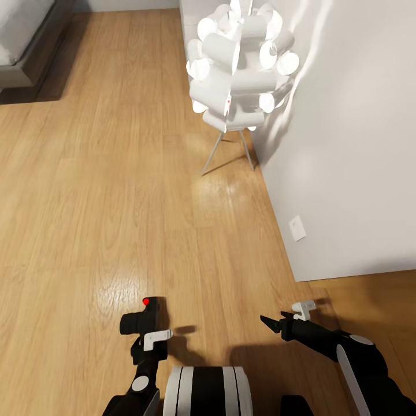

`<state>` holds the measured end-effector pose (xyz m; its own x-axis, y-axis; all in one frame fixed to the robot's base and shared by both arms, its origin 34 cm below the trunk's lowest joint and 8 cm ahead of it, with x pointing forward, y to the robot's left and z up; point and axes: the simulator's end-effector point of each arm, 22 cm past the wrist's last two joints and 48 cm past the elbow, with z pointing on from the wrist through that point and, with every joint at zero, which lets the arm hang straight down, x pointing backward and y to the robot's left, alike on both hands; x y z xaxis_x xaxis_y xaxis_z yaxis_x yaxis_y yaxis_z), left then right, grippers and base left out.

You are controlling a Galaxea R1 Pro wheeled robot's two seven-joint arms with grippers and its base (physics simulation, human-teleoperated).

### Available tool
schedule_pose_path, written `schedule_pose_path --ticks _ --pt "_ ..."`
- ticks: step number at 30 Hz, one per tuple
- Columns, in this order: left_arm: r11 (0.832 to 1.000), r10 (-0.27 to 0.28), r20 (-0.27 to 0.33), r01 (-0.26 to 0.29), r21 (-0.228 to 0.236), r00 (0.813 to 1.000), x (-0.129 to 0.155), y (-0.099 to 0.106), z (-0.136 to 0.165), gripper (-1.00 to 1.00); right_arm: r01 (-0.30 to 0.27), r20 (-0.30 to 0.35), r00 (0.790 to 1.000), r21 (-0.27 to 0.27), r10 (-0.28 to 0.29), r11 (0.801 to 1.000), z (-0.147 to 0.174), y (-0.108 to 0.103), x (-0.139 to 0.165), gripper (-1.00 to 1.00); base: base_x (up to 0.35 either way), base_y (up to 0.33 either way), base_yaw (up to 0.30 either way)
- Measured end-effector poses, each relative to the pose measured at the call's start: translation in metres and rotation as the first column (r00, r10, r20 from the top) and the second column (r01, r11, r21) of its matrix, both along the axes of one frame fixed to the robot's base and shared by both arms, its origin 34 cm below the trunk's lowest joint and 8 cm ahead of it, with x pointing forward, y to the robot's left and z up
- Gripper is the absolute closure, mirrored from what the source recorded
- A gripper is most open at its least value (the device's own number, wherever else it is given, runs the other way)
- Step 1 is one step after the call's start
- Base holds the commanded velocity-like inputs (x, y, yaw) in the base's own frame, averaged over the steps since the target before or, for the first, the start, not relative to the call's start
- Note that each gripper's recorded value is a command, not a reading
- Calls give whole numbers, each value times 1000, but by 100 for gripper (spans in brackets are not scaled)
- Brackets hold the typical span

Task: Attach the digital camera to the camera tripod in the bedroom.

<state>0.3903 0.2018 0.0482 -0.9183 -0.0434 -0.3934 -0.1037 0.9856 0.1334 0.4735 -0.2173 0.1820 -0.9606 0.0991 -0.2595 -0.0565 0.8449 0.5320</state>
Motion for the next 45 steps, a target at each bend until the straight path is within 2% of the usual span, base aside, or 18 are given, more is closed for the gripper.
schedule_pose_path --ticks 5,7,9,10,11,14,17,18,19,21,23,24,25,29,32,35,39,45 --pt "1000 5 28 -5 1 1000 10 0 4 100 0 0 1000 0 0 1000 0 0 0 -100 0 0 0" --pt "1000 16 77 -17 3 997 27 2 10 100 0 0 1000 0 0 1000 0 0 0 -100 0 0 0" --pt "999 41 174 -46 21 984 66 8 29 100 0 1 1000 0 0 1000 0 0 0 -100 0 0 0" --pt "993 91 249 -106 46 964 96 19 50 100 0 1 1000 1 0 1000 0 0 0 -100 0 0 0" --pt "992 96 321 -116 45 942 128 20 71 100 0 2 1000 1 0 1000 1 0 1 -100 0 0 0" --pt "984 123 324 -158 86 938 146 32 90 100 -1 3 1000 7 1 1000 2 2 1 -100 0 0 0" --pt "980 128 311 -168 103 942 157 36 102 100 -3 6 1000 12 3 1000 3 5 2 -100 0 0 0" --pt "980 130 310 -170 104 942 160 36 105 100 -3 7 1000 13 3 1000 3 5 2 -100 0 0 0" --pt "979 134 330 -176 101 934 176 36 122 100 -2 14 1000 21 2 1000 5 9 4 -100 0 0 0" --pt "979 138 353 -182 93 925 191 37 138 100 0 20 1000 29 0 1000 8 13 7 -100 0 0 0" --pt "980 140 352 -182 87 925 198 36 146 100 0 27 1000 35 -1 999 10 16 9 -100 0 0 0" --pt "988 106 286 -134 79 952 199 20 151 100 8 47 999 58 -11 998 18 28 16 -100 0 0 0" --pt "990 96 271 -121 76 958 198 15 151 100 9 49 999 61 -12 998 19 31 17 -100 0 0 0" --pt "996 64 230 -75 39 971 194 -10 150 100 13 61 998 73 -18 997 23 37 21 -100 0 0 0" --pt "998 37 201 -26 -54 979 187 -56 151 100 15 64 998 77 -20 997 25 39 23 -100 0 0 0" --pt "996 32 187 -15 -88 982 183 -71 151 100 16 65 998 78 -21 997 25 39 23 -100 0 0 0" --pt "995 40 174 -23 -99 984 179 -76 150 100 16 65 998 79 -21 997 25 39 23 -100 0 0 0" --pt "994 58 195 -39 -99 979 184 -75 162 100 14 89 996 79 -21 997 36 39 29 -100 0 0 0"
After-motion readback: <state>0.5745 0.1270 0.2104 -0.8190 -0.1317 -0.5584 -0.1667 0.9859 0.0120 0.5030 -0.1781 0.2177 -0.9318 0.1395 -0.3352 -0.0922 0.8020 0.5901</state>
